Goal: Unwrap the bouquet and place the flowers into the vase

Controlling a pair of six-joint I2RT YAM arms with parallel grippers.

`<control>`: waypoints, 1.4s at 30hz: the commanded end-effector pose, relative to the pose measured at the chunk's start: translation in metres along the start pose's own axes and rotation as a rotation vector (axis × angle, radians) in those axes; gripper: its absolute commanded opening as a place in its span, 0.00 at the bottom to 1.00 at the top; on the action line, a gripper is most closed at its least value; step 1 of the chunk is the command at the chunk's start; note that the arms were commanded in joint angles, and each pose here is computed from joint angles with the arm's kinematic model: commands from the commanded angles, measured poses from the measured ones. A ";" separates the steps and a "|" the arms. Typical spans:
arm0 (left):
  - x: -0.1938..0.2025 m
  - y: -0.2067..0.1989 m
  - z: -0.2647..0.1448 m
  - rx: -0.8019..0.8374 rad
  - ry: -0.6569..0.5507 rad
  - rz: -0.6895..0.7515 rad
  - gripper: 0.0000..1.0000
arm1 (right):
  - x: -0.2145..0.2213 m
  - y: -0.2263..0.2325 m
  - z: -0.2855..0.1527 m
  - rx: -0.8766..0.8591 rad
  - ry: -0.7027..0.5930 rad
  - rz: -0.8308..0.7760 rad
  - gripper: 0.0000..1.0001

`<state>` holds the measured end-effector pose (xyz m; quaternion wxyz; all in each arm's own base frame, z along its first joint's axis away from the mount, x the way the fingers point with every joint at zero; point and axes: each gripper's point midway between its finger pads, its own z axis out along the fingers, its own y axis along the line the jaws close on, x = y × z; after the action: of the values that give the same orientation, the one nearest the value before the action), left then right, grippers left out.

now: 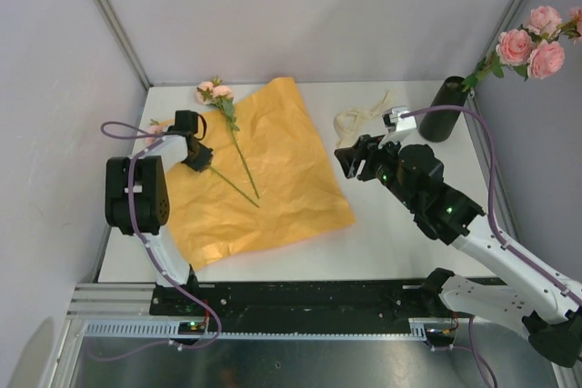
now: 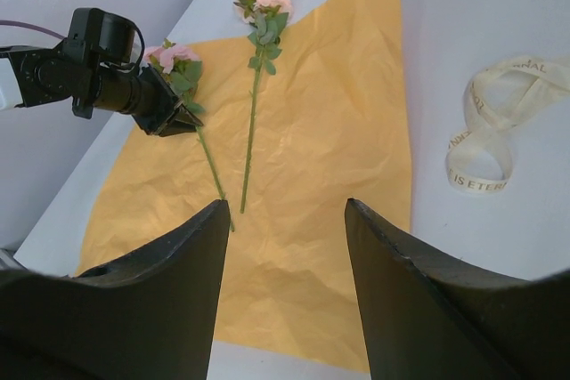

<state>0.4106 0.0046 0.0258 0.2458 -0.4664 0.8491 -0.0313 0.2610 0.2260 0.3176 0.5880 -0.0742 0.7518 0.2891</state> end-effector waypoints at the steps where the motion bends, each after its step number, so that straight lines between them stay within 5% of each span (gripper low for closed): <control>1: -0.016 -0.017 -0.001 0.044 -0.033 -0.024 0.14 | -0.026 0.008 -0.006 -0.023 -0.087 0.016 0.60; 6: -0.021 -0.023 -0.013 0.079 -0.042 -0.016 0.01 | -0.031 0.009 -0.011 -0.026 -0.097 0.019 0.60; 14: -0.053 -0.047 -0.084 0.236 -0.163 0.044 0.00 | -0.031 0.017 -0.008 -0.057 -0.098 0.052 0.61; 25: -0.026 -0.059 -0.172 0.532 -0.152 0.280 0.00 | -0.019 0.032 0.022 -0.095 -0.059 0.224 0.67; 35: 0.067 -0.064 -0.250 0.914 -0.037 0.670 0.00 | -0.017 0.039 0.052 -0.147 -0.036 0.330 0.70; 42: 0.131 -0.055 -0.280 1.096 0.057 0.895 0.00 | 0.003 0.083 0.072 -0.339 0.069 0.359 0.68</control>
<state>0.2968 -0.1537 0.2265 0.4045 0.0101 0.8540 -0.3270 0.2939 0.2994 0.2901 0.4907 -0.0122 0.7602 0.4257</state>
